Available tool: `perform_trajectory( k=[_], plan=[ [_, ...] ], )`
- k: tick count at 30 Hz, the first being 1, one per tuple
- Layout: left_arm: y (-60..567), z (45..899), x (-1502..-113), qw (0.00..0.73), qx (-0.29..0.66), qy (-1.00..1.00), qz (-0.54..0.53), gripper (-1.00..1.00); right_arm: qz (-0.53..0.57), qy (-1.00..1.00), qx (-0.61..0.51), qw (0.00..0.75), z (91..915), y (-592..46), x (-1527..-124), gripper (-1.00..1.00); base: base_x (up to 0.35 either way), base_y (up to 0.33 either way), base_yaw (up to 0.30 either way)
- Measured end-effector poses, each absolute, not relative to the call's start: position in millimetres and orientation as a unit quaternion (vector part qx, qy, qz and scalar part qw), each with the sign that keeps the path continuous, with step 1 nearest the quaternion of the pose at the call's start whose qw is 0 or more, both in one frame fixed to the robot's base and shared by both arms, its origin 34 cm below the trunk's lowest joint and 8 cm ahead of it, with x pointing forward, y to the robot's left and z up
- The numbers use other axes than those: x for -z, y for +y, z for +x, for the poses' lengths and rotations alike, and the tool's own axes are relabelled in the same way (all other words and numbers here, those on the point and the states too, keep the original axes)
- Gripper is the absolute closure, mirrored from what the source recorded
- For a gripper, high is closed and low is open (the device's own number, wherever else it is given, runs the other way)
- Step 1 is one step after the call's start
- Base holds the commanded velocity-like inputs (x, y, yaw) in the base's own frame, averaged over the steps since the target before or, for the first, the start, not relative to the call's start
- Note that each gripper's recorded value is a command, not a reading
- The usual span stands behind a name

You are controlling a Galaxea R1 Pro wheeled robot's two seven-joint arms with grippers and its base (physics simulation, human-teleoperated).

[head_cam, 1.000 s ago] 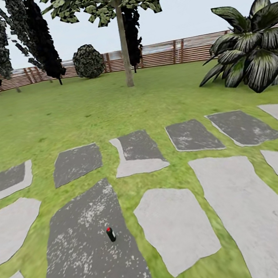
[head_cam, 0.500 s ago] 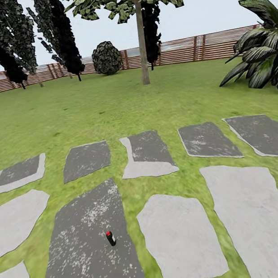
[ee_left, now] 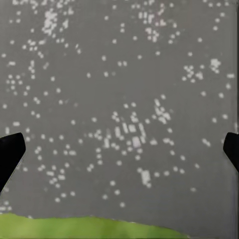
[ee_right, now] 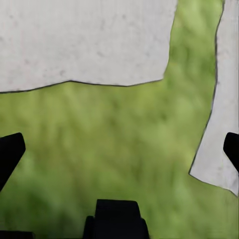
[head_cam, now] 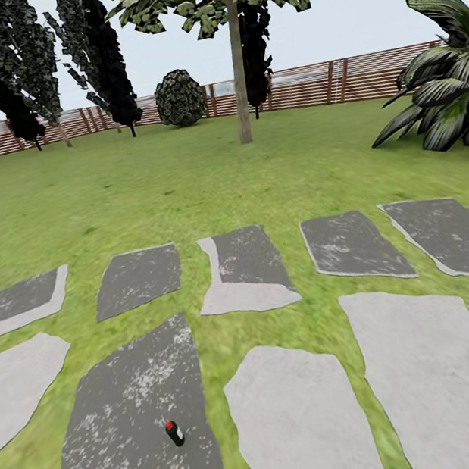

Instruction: Pick up the pesticide atomizer in the garden and spray insectifuge to fully cover both potted plants in the garden.

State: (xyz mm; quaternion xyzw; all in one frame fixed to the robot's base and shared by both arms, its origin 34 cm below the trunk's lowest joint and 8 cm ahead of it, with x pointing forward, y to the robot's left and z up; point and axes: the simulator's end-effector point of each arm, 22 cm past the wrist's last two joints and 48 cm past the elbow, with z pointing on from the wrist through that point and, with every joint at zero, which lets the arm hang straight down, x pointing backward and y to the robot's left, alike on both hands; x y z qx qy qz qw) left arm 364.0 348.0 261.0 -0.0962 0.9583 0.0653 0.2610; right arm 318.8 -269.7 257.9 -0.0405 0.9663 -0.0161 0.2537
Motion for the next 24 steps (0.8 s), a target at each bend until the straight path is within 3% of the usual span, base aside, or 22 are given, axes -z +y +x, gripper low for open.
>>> perform_trajectory(
  k=[5, 13, 24],
  plan=[
    [345.9, 383.2, -266.6, 0.276, -0.063, 0.955, -0.09, -1.0, -0.04, 0.953, 0.017, 0.301, 361.5, -268.1, -277.5, -1.0, 0.047, 0.0, 0.0],
    [344.8, 485.7, -300.6, 0.34, -0.052, 0.935, -0.091, -1.0, -0.04, 0.903, 0.021, 0.427, 493.3, -265.7, -349.8, -1.0, 0.003, 0.0, 0.0],
    [345.4, 495.5, -305.2, 0.348, -0.052, 0.932, -0.088, -1.0, -0.041, 0.896, 0.018, 0.441, 524.3, -265.1, -359.6, -1.0, 0.0, 0.0, 0.0]
  ],
)
